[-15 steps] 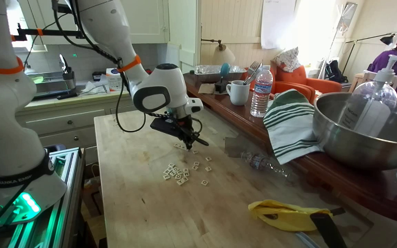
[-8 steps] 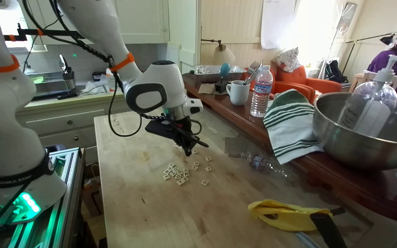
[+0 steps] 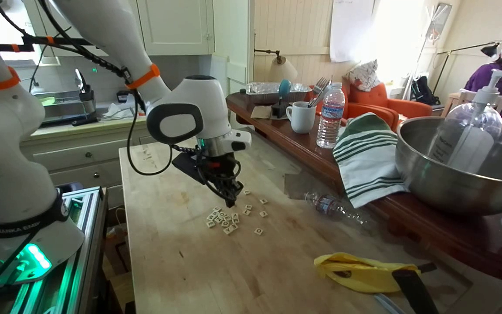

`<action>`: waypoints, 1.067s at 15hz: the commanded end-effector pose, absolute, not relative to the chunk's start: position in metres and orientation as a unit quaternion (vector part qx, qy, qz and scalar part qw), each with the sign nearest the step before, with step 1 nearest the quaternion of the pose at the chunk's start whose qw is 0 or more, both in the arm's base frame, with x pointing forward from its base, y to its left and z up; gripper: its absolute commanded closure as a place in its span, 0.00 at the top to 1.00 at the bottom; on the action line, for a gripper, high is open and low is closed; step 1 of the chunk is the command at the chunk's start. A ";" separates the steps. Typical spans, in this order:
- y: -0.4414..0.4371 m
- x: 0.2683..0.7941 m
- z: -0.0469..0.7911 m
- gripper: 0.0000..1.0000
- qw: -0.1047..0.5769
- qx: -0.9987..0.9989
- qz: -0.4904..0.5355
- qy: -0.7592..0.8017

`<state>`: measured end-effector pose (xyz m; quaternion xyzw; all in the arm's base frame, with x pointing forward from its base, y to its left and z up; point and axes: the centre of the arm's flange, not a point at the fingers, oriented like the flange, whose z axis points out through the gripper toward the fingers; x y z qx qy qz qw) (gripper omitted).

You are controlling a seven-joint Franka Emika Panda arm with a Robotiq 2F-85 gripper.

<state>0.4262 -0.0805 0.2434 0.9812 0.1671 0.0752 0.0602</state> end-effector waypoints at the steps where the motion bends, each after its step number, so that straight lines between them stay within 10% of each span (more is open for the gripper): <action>1: -0.078 0.425 0.236 0.00 0.060 0.990 0.075 0.101; 16: -0.091 0.438 0.209 0.00 0.035 0.994 0.094 -0.030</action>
